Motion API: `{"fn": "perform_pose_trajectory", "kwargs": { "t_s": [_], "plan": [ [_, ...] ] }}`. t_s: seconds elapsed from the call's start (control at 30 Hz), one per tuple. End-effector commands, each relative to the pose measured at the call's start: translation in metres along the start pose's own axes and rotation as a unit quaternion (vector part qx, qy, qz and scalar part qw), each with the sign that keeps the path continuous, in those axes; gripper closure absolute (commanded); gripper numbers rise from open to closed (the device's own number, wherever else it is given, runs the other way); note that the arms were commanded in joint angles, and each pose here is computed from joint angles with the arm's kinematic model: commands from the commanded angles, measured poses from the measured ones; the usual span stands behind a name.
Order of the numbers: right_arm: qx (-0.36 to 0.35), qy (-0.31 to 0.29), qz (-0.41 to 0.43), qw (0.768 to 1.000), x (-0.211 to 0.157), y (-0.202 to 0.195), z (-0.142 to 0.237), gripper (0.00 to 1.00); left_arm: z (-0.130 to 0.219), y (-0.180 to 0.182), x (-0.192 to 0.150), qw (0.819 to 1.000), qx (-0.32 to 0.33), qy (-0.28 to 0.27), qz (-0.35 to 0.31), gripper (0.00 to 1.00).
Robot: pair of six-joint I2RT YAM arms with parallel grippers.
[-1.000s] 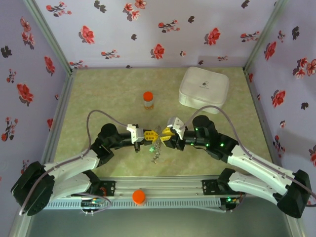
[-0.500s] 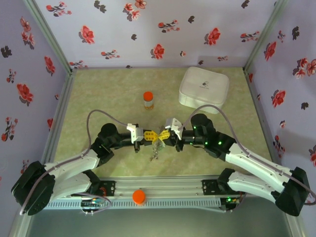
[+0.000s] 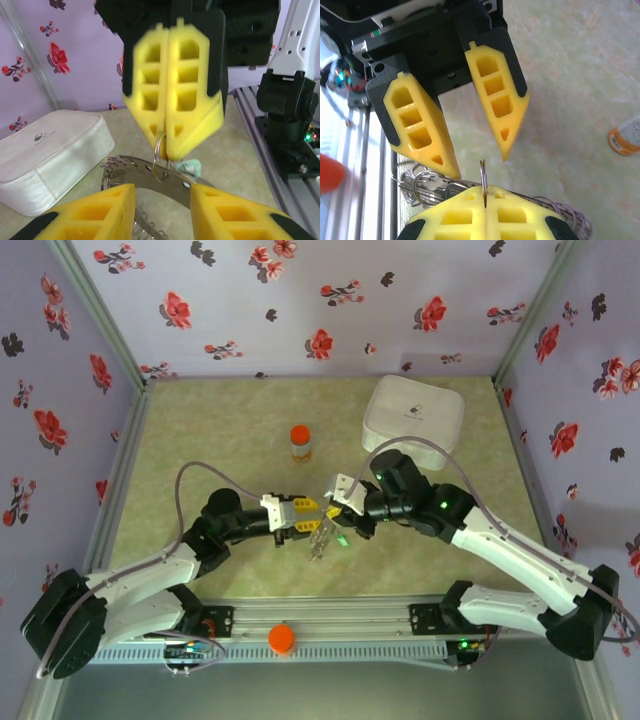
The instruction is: Put the keys on the keyring
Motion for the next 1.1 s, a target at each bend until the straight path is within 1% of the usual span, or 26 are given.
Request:
{"fn": "perform_pose_trajectory", "kwargs": {
  "t_s": [0.0, 0.17, 0.27, 0.37, 0.53, 0.6, 0.7, 0.8, 0.9, 0.93, 0.97, 1.0, 1.03, 1.07],
  "plan": [
    [0.001, 0.085, 0.062, 0.994, -0.013, 0.002, 0.005, 1.0, -0.001, 0.001, 0.001, 0.999, 0.004, 0.015, -0.031, 0.65],
    [0.028, 0.135, 0.105, 0.985, -0.01, 0.003, -0.007, 1.0, -0.001, 0.002, 0.002, 0.999, 0.007, 0.012, -0.032, 0.66],
    [0.04, 0.147, 0.124, 0.981, -0.005, 0.005, -0.013, 1.0, -0.001, 0.002, 0.002, 0.999, 0.007, 0.01, -0.032, 0.67],
    [0.044, 0.145, 0.132, 0.98, 0.001, 0.005, -0.019, 1.0, -0.001, 0.002, 0.004, 1.0, 0.009, 0.005, -0.027, 0.7],
    [0.055, 0.12, 0.122, 0.984, 0.014, 0.008, -0.025, 1.0, -0.002, 0.0, 0.003, 0.999, 0.005, 0.011, -0.031, 0.79],
    [0.058, 0.112, 0.118, 0.985, 0.018, 0.009, -0.025, 1.0, -0.002, -0.002, 0.0, 0.999, 0.001, 0.02, -0.037, 0.79],
    [0.061, 0.1, 0.113, 0.987, 0.021, 0.012, -0.023, 1.0, -0.002, -0.003, -0.002, 0.999, -0.001, 0.027, -0.044, 0.83],
    [0.063, 0.087, 0.106, 0.989, 0.023, 0.014, -0.022, 1.0, -0.002, -0.003, 0.0, 0.999, 0.002, 0.019, -0.042, 0.9],
    [0.059, 0.073, 0.098, 0.991, 0.022, 0.016, -0.019, 1.0, -0.003, -0.002, 0.001, 0.999, 0.003, 0.015, -0.042, 1.0],
    [0.054, 0.066, 0.094, 0.992, 0.022, 0.016, -0.017, 1.0, -0.002, -0.002, 0.002, 0.999, 0.004, 0.012, -0.042, 1.0],
    [0.045, 0.057, 0.089, 0.993, 0.021, 0.014, -0.016, 0.98, -0.002, -0.002, 0.004, 0.999, 0.005, 0.005, -0.042, 1.0],
    [0.039, 0.049, 0.082, 0.995, 0.02, 0.014, -0.015, 0.9, -0.002, -0.002, 0.005, 0.999, 0.006, 0.0, -0.04, 1.0],
    [0.03, 0.036, 0.077, 0.996, 0.02, 0.012, -0.013, 0.8, -0.002, -0.002, 0.008, 0.999, 0.009, -0.01, -0.04, 1.0],
    [0.022, 0.02, 0.063, 0.998, 0.019, 0.009, -0.009, 0.74, -0.001, -0.001, 0.012, 0.999, 0.012, -0.02, -0.039, 1.0]
  ]
}}
Point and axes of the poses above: each hand's point on the last joint's axis, 136 mm out from that joint toward the fingers, its own z axis back along the fingers, its own y axis along the line the jaws close on, x = y × z, the point moved 2 cm from there along z, back along the fingers, and after that the axes turned 2 degrees about z, right-handed, at the moved point
